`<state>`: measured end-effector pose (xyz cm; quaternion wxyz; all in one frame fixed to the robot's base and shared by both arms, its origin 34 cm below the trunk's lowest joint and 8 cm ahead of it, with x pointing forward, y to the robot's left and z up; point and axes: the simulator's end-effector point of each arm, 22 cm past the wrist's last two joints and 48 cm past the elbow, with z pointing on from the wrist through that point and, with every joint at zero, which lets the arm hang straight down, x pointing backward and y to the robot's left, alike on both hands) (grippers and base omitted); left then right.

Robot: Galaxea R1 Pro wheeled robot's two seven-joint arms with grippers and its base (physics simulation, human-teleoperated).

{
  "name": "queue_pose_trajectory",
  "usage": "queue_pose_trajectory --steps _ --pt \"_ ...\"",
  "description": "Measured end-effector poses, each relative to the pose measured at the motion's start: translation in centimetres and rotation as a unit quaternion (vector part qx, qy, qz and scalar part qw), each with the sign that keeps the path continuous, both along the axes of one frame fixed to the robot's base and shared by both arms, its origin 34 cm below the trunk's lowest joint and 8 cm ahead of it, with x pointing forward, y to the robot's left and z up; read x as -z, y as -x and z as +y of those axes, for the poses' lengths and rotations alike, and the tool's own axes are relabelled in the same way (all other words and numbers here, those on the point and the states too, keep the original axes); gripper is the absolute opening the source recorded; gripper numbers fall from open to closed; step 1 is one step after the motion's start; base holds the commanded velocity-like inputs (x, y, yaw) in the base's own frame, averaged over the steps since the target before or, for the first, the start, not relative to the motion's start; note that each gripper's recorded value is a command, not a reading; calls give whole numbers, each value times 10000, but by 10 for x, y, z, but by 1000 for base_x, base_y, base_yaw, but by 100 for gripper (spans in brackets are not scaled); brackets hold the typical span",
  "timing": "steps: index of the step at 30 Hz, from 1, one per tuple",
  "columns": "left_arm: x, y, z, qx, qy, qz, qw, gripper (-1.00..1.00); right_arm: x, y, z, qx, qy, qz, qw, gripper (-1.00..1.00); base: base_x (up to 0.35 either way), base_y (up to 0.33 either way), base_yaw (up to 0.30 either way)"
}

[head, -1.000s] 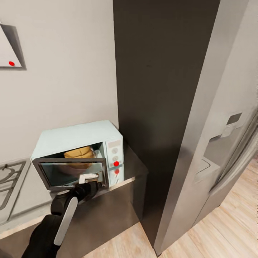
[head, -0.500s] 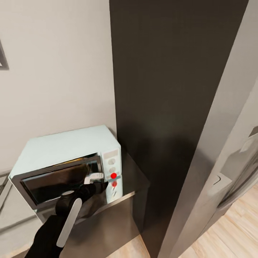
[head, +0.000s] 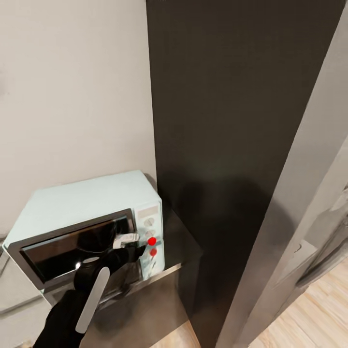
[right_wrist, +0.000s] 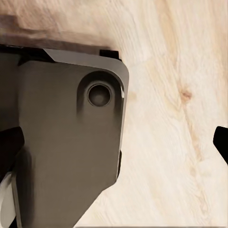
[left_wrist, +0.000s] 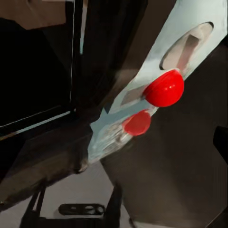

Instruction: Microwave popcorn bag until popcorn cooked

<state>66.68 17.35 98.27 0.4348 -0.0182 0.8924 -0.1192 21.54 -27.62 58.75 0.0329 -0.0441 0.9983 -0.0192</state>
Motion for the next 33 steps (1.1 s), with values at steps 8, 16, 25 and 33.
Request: queue_pose_trajectory --steps 8,16,25,33 --pt "-1 0 -6 26 41 1 10000 100 0 0 0 2 6 1 10000 100 -332 -3 0" --pt "4 0 11 -341 -259 79 9991 100 0 0 0 -1 3 -1 10000 100 -342 0 0" --pt "61 20 -19 -241 -71 788 9966 100 0 0 2 -8 -10 6 10000 100 -345 0 0" --pt "270 143 -1 -540 -376 2680 9612 100 0 2 2 -9 -12 29 10000 100 -92 0 0"
